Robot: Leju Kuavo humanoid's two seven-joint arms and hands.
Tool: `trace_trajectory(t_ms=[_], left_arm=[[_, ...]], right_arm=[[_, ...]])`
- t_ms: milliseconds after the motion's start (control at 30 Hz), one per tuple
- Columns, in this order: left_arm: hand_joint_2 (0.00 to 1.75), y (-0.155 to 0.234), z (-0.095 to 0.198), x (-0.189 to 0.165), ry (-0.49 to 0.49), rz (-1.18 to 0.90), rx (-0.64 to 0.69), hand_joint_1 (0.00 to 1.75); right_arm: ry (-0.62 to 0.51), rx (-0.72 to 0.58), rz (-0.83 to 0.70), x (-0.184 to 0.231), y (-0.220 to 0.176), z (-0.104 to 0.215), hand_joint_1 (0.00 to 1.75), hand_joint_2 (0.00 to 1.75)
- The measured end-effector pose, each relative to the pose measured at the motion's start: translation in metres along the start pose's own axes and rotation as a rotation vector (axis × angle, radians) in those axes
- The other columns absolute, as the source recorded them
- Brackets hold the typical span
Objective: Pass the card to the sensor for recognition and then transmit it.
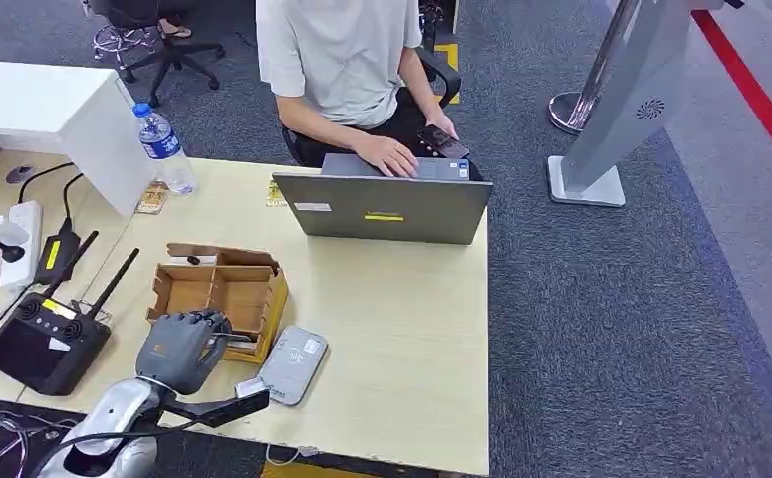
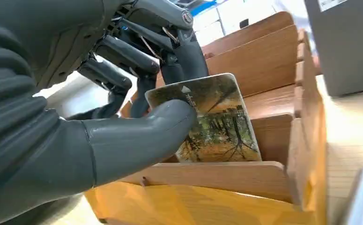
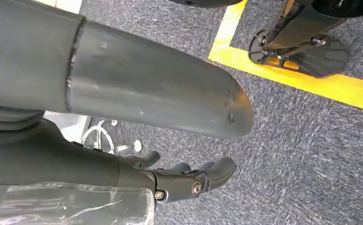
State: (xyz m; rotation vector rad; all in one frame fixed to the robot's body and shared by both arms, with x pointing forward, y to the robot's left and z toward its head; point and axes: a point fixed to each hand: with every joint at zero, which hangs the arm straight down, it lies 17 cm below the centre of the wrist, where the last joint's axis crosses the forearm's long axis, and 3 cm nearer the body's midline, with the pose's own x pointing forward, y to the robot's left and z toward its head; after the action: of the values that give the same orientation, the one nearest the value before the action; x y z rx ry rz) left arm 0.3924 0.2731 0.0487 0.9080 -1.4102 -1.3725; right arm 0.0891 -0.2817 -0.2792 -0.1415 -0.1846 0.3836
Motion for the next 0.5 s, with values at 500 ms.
trace_trajectory(t_ms=[500], left_arm=[[1.75,0.055,0.006,0.029,-0.121,0.028,0.161,1.75]], right_arm=[[-0.009,-0.002,-0.028,-0.001,0.0,0.0,0.0,0.0]])
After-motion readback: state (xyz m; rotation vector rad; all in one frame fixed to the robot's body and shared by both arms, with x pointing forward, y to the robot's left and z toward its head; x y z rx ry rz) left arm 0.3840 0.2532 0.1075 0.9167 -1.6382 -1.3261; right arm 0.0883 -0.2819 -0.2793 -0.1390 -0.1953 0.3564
